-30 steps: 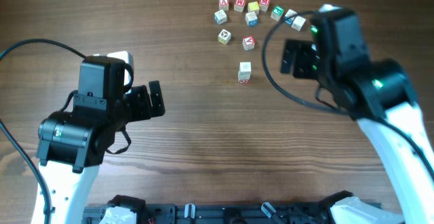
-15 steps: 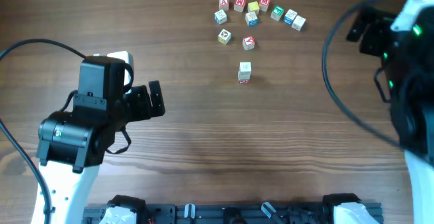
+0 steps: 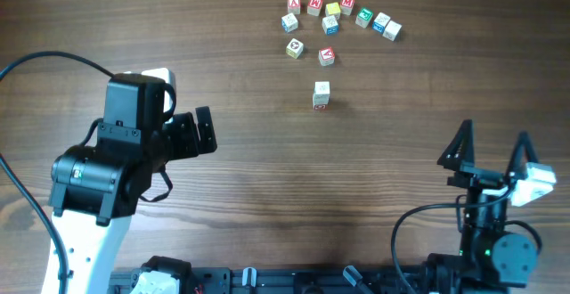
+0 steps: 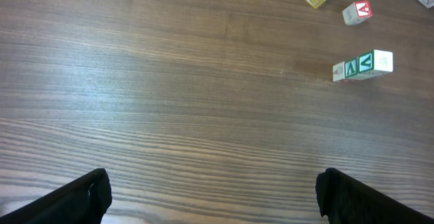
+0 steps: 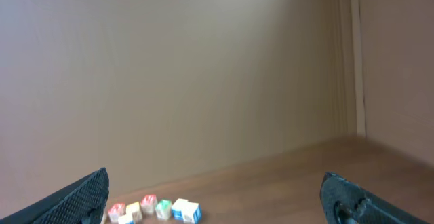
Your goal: Form a tower
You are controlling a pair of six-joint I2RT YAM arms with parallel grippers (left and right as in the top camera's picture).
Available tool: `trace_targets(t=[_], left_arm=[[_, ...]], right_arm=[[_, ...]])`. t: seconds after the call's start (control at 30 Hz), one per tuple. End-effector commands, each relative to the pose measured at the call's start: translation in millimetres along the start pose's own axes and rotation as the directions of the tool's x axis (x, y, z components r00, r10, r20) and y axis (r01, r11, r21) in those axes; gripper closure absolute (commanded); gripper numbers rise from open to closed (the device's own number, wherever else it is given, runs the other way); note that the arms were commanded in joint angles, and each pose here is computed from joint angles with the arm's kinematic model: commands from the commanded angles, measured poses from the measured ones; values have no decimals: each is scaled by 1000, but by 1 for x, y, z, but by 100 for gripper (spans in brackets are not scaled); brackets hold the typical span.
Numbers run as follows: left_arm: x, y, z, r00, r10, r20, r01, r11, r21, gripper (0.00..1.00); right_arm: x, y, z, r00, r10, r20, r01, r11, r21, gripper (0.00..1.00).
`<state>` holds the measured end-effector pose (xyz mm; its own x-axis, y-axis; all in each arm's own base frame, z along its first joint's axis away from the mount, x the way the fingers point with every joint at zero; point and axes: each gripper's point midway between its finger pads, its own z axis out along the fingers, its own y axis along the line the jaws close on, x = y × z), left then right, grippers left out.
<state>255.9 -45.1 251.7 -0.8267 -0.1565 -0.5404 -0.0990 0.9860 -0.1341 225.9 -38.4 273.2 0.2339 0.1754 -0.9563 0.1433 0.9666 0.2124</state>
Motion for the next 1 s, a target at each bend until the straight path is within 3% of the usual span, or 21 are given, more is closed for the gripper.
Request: trace_targets(t=[0.0, 0.13, 0.73, 0.87, 0.97], left_arm=[[-1, 2, 0, 1000, -9, 5, 9, 1000, -9, 0], [-1, 2, 0, 1000, -9, 5, 9, 1000, -9, 0], [4, 6, -4, 1000, 2, 1, -2, 1000, -26, 0], [-8, 0, 6, 983, 44, 177, -50, 998, 29, 0], [16, 8, 22, 942, 13, 336, -43, 995, 85, 0]], right_arm=[[40, -7, 0, 994, 99, -50, -99, 995, 0, 0], [95, -19, -2, 977, 107, -182, -100, 994, 47, 0], [95, -18, -2, 977, 104, -186, -98, 994, 40, 0], [95, -18, -2, 977, 104, -186, -98, 994, 40, 0], [95, -18, -2, 977, 104, -186, -98, 994, 40, 0]])
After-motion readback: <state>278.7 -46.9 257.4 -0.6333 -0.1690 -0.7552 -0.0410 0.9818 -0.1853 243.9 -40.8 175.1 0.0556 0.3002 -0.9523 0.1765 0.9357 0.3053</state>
